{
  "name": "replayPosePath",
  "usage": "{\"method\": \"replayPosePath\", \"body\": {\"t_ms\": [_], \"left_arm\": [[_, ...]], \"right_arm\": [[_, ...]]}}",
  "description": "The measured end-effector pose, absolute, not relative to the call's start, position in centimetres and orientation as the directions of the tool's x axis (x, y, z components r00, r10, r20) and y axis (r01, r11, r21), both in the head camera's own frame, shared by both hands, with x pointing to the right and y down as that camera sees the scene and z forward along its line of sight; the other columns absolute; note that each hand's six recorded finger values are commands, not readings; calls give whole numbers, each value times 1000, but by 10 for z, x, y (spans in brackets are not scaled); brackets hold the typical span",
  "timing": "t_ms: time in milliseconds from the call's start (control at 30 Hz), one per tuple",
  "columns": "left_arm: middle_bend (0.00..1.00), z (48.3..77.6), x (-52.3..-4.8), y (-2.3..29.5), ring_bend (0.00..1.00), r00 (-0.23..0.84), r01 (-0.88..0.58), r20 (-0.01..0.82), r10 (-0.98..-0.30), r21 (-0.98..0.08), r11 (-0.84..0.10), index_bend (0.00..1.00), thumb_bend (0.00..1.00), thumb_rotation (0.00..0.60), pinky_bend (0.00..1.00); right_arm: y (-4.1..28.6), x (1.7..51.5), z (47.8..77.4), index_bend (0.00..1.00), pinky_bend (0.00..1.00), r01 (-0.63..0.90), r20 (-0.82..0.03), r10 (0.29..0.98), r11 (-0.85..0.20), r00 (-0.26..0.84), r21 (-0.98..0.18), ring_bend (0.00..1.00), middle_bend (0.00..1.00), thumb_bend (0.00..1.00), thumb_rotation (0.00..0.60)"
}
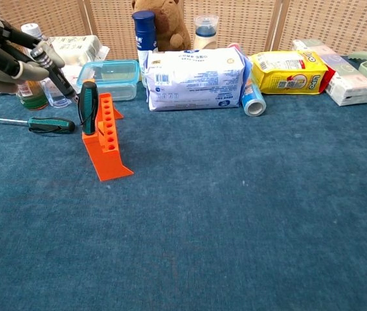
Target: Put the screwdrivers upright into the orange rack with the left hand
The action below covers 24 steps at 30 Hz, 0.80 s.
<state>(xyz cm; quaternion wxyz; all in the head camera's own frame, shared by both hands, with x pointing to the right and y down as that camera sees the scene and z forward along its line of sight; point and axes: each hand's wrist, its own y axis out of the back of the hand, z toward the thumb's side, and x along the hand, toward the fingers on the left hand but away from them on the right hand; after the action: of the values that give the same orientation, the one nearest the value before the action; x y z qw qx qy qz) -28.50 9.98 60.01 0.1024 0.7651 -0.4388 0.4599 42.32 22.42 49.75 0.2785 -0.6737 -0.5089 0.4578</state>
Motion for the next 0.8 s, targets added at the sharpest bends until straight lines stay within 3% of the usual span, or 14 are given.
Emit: {"method": "replayPosePath", "body": {"t_ms": [800], "left_arm": [[890,612,-278,97,929,160,-771,815,-557,-250,-586,565,555,600,888]], "right_arm": [[225,421,499,12,89,430,-341,938,-336,68,-838,93,97,163,600]]}}
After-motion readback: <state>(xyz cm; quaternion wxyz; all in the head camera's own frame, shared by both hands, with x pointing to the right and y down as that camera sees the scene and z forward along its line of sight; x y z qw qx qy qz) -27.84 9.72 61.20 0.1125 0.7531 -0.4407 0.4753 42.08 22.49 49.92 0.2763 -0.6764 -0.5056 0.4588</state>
